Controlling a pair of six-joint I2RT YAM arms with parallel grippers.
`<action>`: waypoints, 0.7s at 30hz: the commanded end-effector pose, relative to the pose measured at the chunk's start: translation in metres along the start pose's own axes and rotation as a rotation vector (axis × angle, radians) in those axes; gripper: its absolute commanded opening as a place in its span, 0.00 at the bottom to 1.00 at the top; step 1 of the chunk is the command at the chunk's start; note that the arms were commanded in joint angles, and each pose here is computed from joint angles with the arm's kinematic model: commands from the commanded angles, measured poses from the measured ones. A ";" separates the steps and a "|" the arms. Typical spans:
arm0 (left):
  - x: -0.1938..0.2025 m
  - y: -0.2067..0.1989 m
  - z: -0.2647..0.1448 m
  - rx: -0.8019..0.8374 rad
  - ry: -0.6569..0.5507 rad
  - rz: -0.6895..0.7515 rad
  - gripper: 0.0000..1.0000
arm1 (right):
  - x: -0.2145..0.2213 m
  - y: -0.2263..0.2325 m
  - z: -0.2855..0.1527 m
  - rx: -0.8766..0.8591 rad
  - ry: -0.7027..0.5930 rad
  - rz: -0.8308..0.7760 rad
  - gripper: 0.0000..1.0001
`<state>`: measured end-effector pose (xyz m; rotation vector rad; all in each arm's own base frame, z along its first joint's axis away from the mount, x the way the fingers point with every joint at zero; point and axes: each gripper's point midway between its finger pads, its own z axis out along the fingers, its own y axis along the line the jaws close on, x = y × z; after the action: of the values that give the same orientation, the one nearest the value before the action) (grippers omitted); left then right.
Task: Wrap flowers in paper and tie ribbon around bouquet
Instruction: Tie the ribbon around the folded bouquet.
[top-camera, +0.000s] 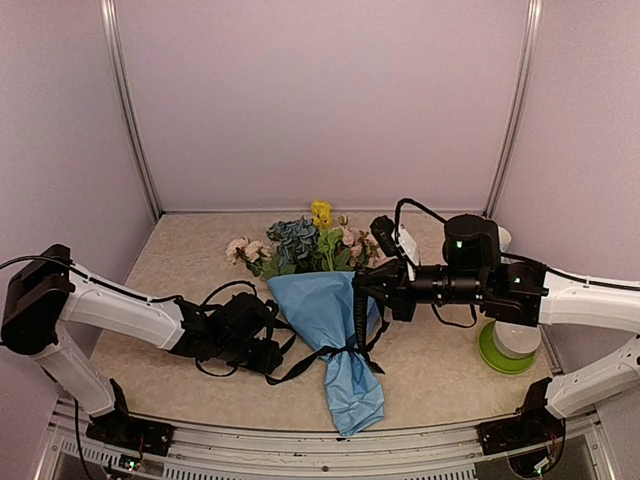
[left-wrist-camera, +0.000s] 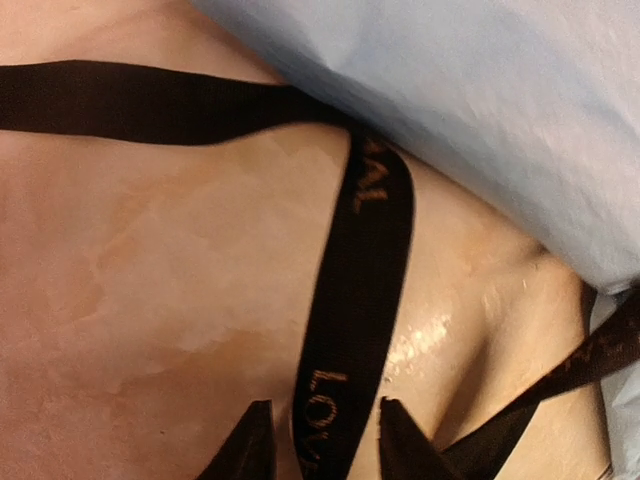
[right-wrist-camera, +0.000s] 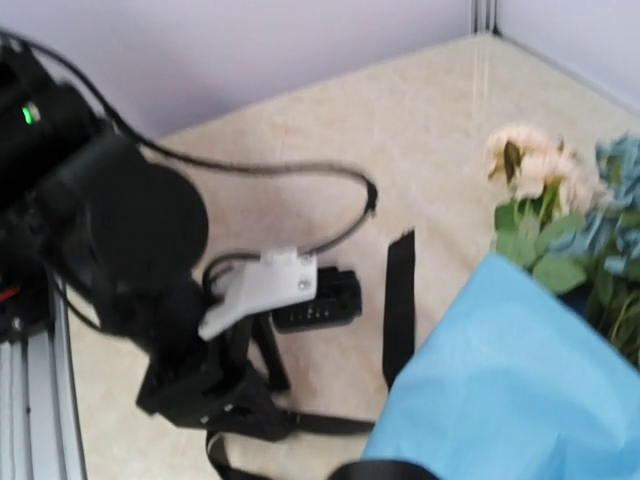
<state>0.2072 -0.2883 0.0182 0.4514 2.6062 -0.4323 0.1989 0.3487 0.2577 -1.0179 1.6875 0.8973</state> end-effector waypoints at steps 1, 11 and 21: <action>0.065 0.011 0.012 0.022 0.218 -0.007 0.21 | -0.028 -0.001 -0.007 0.011 -0.035 -0.033 0.00; 0.004 0.067 -0.006 -0.163 -0.026 -0.064 0.00 | -0.025 -0.031 -0.020 0.149 0.005 0.096 0.00; -0.020 0.139 -0.044 -0.176 -0.295 -0.360 0.00 | 0.089 -0.129 -0.079 0.555 0.195 0.492 0.00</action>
<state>0.2585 -0.1699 0.0341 -0.0387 2.4487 -0.3624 0.2713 0.2595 0.2323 -0.5481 2.0354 0.6675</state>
